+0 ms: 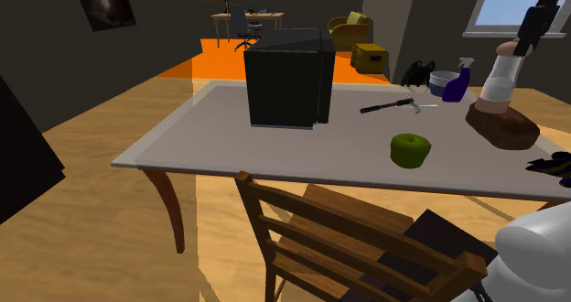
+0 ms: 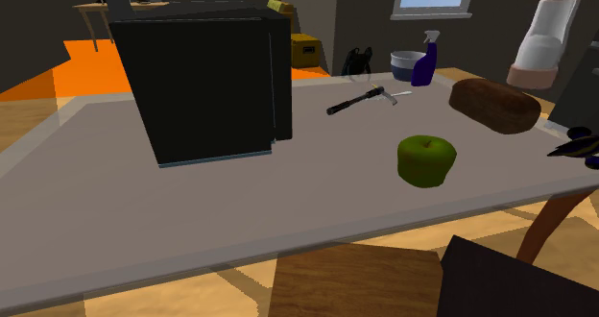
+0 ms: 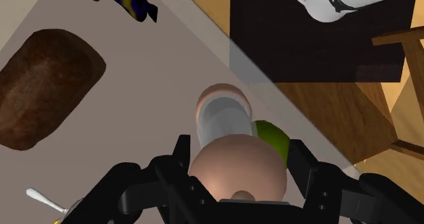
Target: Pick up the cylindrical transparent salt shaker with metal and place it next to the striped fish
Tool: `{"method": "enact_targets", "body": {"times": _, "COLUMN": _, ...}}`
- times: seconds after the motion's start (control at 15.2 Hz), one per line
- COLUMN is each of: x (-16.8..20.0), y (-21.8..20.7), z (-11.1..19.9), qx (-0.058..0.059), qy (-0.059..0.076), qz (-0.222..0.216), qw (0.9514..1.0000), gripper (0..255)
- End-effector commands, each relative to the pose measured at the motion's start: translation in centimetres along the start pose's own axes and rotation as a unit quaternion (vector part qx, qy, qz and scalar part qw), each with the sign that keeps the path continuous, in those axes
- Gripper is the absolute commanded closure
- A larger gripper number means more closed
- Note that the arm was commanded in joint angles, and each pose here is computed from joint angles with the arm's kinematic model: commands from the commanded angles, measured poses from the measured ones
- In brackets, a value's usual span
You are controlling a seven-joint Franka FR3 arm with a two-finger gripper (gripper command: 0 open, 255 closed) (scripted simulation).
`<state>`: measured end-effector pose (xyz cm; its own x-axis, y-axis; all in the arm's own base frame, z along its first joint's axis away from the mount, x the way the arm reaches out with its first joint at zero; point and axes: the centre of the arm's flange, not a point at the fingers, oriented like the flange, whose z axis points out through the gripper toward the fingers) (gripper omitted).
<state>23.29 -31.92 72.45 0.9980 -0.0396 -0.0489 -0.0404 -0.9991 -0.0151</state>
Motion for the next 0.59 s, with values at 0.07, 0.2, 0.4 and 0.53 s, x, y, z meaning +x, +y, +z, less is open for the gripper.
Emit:
{"method": "enact_targets", "body": {"times": 0.07, "x": -3.5, "y": 1.8, "z": -0.3, "qx": 0.000, "qy": 0.000, "qz": -0.001, "qw": 1.0000, "gripper": 255}}
{"method": "enact_targets", "body": {"times": 0.2, "x": -5.9, "y": 3.0, "z": -0.5, "qx": 0.000, "qy": 0.000, "qz": -0.001, "qw": 1.0000, "gripper": 255}}
{"method": "enact_targets", "body": {"times": 0.4, "x": -9.4, "y": 4.7, "z": -0.9, "qx": 0.000, "qy": 0.000, "qz": -0.001, "qw": 1.0000, "gripper": 255}}
{"method": "enact_targets", "body": {"times": 0.53, "x": -11.8, "y": 5.9, "z": -1.1, "qx": 0.000, "qy": 0.000, "qz": -0.001, "qw": 1.0000, "gripper": 255}}
